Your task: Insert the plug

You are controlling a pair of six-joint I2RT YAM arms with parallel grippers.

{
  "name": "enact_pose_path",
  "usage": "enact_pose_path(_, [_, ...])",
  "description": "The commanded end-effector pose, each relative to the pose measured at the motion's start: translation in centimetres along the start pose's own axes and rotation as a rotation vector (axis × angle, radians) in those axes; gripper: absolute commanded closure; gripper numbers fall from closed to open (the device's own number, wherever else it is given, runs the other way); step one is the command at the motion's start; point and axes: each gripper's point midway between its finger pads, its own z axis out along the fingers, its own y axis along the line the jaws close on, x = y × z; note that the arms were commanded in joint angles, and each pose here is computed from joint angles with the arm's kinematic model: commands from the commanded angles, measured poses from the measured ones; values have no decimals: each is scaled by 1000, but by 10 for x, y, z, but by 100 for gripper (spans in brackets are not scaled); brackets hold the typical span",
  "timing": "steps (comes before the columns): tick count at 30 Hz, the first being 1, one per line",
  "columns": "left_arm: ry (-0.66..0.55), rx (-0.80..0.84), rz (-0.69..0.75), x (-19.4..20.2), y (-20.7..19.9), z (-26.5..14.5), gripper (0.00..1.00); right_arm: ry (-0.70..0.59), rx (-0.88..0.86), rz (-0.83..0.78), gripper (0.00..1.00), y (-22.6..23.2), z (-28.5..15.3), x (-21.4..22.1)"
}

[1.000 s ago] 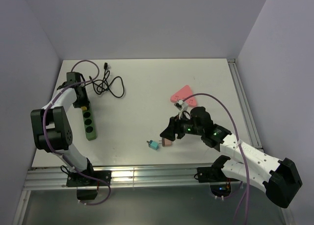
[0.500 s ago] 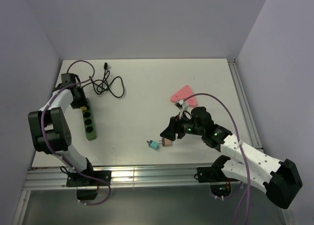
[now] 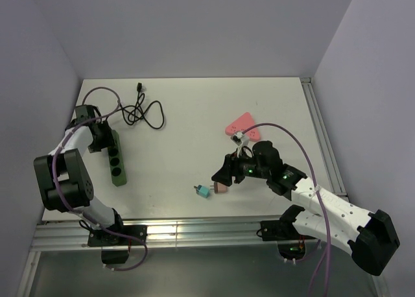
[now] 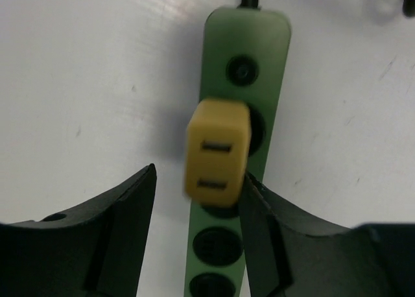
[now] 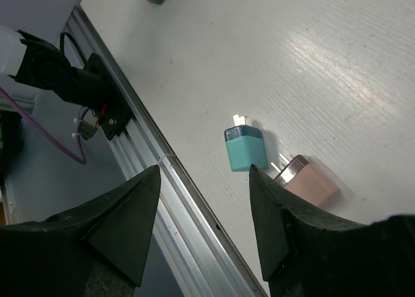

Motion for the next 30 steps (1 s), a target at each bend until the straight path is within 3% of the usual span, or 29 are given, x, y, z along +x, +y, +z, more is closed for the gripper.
enact_pose_path(1, [-14, -43, 0, 6, 15, -28, 41, -15, -22, -17, 36, 1, 1, -3])
enact_pose_path(2, [-40, -29, -4, 2, 12, -36, 40, -15, -25, -16, 36, 2, 2, -3])
enact_pose_path(4, [-72, 15, -11, -2, 5, -45, 1, -11, -28, -14, 36, 2, 2, -2])
enact_pose_path(10, [-51, 46, -40, 1, -4, -50, 1, -2, -31, -10, 36, 2, 3, -1])
enact_pose_path(15, [-9, 40, -170, 15, -13, -45, 1, -8, -23, -14, 36, 1, 2, -2])
enact_pose_path(21, [15, -84, -189, 31, -10, -34, 0, -8, -30, -14, 36, 2, 3, -2])
enact_pose_path(30, [117, -78, -203, 56, -17, -7, 14, -13, -28, -17, 36, 2, 1, -2])
